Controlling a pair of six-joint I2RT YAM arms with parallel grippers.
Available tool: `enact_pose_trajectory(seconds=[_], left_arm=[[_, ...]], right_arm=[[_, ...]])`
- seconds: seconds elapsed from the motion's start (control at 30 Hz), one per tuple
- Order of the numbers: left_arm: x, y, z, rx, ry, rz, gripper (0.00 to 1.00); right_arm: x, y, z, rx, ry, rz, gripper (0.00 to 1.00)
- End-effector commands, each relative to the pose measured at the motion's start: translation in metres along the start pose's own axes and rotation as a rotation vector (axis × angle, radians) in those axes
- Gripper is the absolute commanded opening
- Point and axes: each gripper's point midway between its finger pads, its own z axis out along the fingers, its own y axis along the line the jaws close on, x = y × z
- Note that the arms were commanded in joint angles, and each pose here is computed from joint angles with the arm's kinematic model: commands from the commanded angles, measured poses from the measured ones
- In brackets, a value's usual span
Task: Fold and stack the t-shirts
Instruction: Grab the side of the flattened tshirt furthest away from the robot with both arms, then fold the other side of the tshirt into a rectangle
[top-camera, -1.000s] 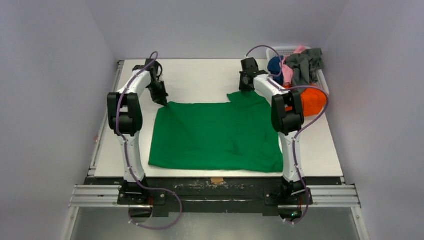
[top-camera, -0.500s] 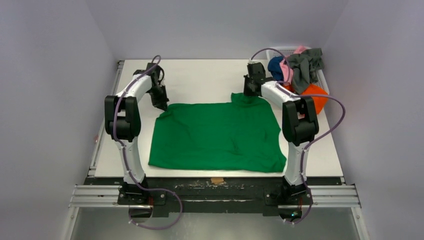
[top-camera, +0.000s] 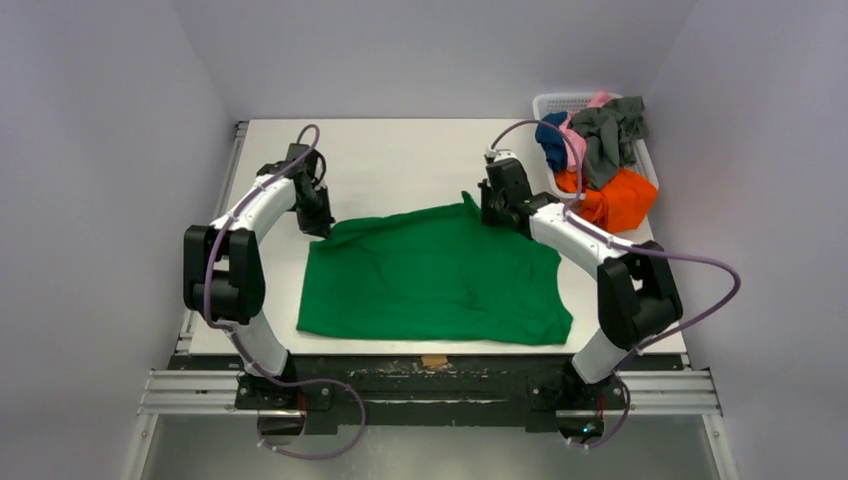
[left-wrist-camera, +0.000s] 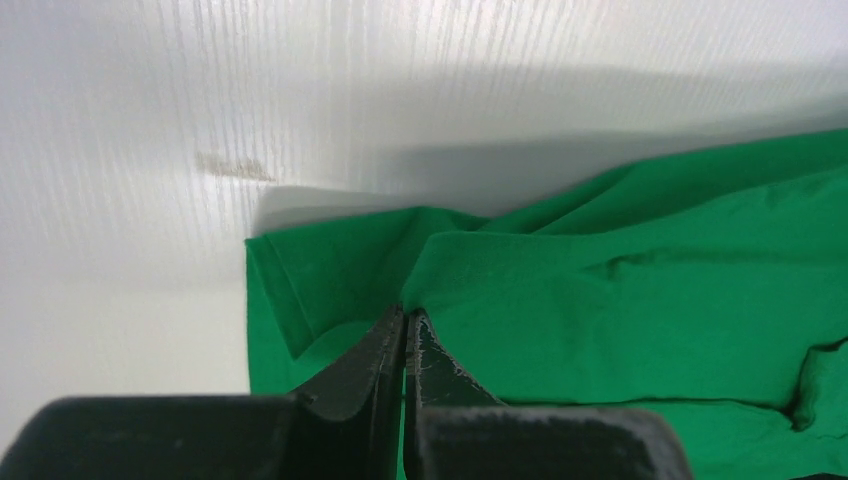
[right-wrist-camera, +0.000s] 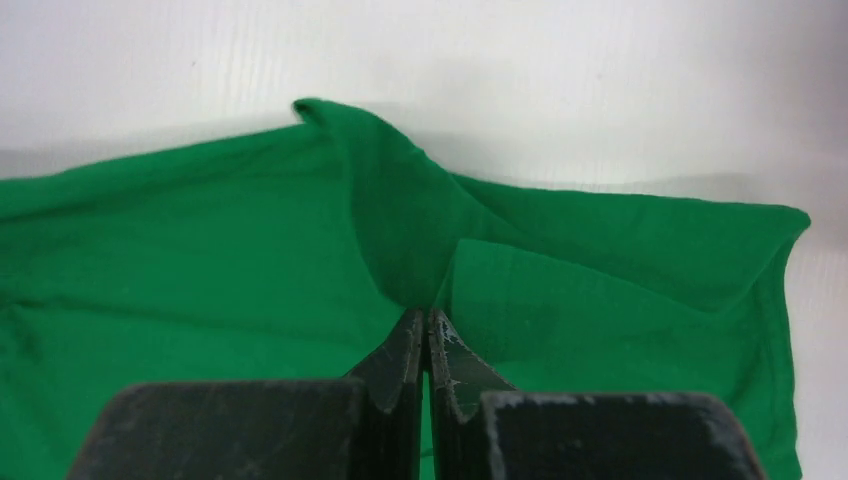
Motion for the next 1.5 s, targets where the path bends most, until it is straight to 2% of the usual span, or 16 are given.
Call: enact_pose_trajectory(seconds=[0.0,0.07,0.33,0.53,0.67,0.97,1.03,1.07,1.1,1.17,1.27,1.33,1.37,1.47], left_arm=[[-0.005,-0.007,-0.012,0.020,-0.089,0.039,0.00],[-0.001,-0.008,-0.013,0.016,-0.074,0.038,0.00],[0.010,-0.003,-0.025,-0.021,-0.113,0.019,0.00],[0.015,0.019,-0.044,-0.138,-0.199,-0.009,0.00],[0.021,0.023,-0.044,-0.155,-0.205,-0.023,0.00],[0.050,0.027,-0.030,-0.168,-0.184,-0.047,0.00],[0.060,0.032,-0.029,-0.190,-0.168,-0.067,0.06],[0.067,0.038,-0.030,-0.217,-0.157,-0.090,0.13],[0.072,0.044,-0.033,-0.245,-0.154,-0.114,0.24],[0.078,0.050,-0.046,-0.276,-0.170,-0.159,0.46],[0.074,0.049,-0.068,-0.258,-0.251,-0.222,0.73],[0.064,0.028,-0.077,-0.133,-0.302,-0.215,0.92],[0.056,0.009,-0.080,-0.029,-0.320,-0.194,0.99],[0.047,-0.046,-0.077,0.229,-0.301,-0.124,1.00]], right_arm=[[-0.019,-0.006,-0.029,0.036,-0.106,0.033,0.00],[-0.015,-0.018,-0.034,0.105,-0.073,0.021,0.00],[0.027,-0.021,-0.069,0.048,-0.056,0.038,0.00],[0.048,-0.026,-0.102,0.027,-0.037,0.050,0.00],[0.058,-0.034,-0.117,0.043,-0.019,0.045,0.00],[0.106,-0.026,-0.127,-0.056,0.123,0.015,0.00],[0.125,-0.022,-0.130,-0.093,0.193,0.025,0.00],[0.137,-0.021,-0.133,-0.107,0.229,0.036,0.06],[0.147,-0.017,-0.139,-0.144,0.261,0.043,0.12],[0.166,-0.015,-0.150,-0.182,0.324,0.050,0.34],[0.167,-0.015,-0.168,-0.205,0.323,0.051,0.56],[0.147,-0.009,-0.175,-0.239,0.247,0.050,0.73],[0.137,-0.003,-0.176,-0.263,0.206,0.069,0.81],[0.101,0.008,-0.163,-0.280,0.044,0.177,0.92]])
